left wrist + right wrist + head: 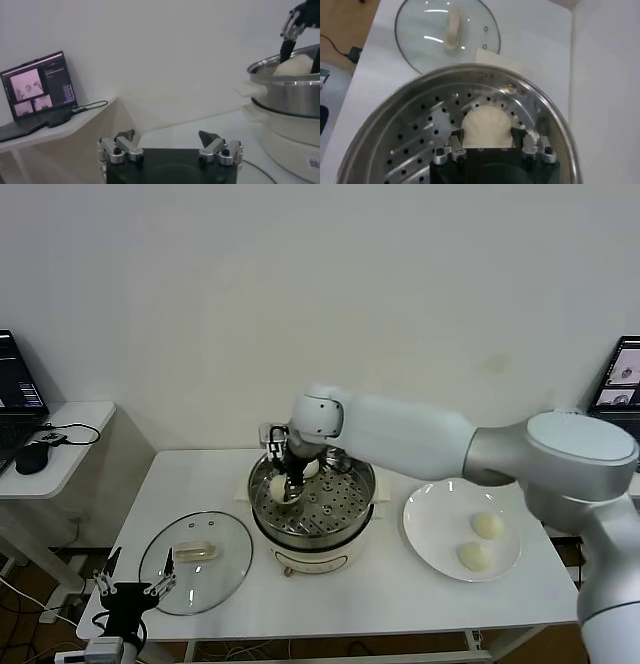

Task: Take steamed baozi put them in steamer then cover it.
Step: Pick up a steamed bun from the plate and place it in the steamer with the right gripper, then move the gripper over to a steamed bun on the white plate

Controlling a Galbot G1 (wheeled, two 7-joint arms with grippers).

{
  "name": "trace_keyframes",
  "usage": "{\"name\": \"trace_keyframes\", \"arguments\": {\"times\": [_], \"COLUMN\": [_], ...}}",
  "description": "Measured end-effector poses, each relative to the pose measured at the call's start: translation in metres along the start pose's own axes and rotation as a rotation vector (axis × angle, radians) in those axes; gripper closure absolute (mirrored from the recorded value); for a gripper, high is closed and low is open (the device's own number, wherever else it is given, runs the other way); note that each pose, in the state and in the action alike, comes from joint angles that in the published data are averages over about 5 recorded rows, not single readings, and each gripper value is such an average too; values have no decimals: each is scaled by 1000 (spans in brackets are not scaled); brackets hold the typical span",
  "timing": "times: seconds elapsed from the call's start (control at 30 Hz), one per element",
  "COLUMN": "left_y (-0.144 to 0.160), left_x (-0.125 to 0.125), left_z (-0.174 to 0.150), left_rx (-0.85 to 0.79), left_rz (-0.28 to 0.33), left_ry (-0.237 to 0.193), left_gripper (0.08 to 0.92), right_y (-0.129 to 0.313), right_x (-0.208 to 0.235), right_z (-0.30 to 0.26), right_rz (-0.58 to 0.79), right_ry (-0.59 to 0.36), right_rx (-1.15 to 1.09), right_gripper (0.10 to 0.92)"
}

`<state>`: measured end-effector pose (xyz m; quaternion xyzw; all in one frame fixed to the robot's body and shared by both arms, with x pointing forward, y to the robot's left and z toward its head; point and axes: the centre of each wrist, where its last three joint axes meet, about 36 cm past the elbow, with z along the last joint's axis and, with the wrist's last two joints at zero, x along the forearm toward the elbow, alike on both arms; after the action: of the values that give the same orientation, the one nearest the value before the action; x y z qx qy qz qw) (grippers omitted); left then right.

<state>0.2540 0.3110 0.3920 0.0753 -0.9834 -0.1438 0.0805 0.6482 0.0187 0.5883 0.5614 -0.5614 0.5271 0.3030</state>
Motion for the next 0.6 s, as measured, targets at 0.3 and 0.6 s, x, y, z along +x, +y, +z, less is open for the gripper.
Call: {"name": "trace_keyframes", "arguments": {"times": [0.3,0.6], "left_y": [0,-1], "left_x": [-2,-3], "left_z": [1,0], "left_rx": [1,3], "left_rz": [1,4], "left_ry": [1,-4], "left_gripper": [177,177], "right_y": [-3,-15], "right_x": [4,60], "right_z": [2,26], "right_rz": [4,25], "right_ry": [-6,-13], "right_rx": [10,72], "right_gripper": [216,199]}}
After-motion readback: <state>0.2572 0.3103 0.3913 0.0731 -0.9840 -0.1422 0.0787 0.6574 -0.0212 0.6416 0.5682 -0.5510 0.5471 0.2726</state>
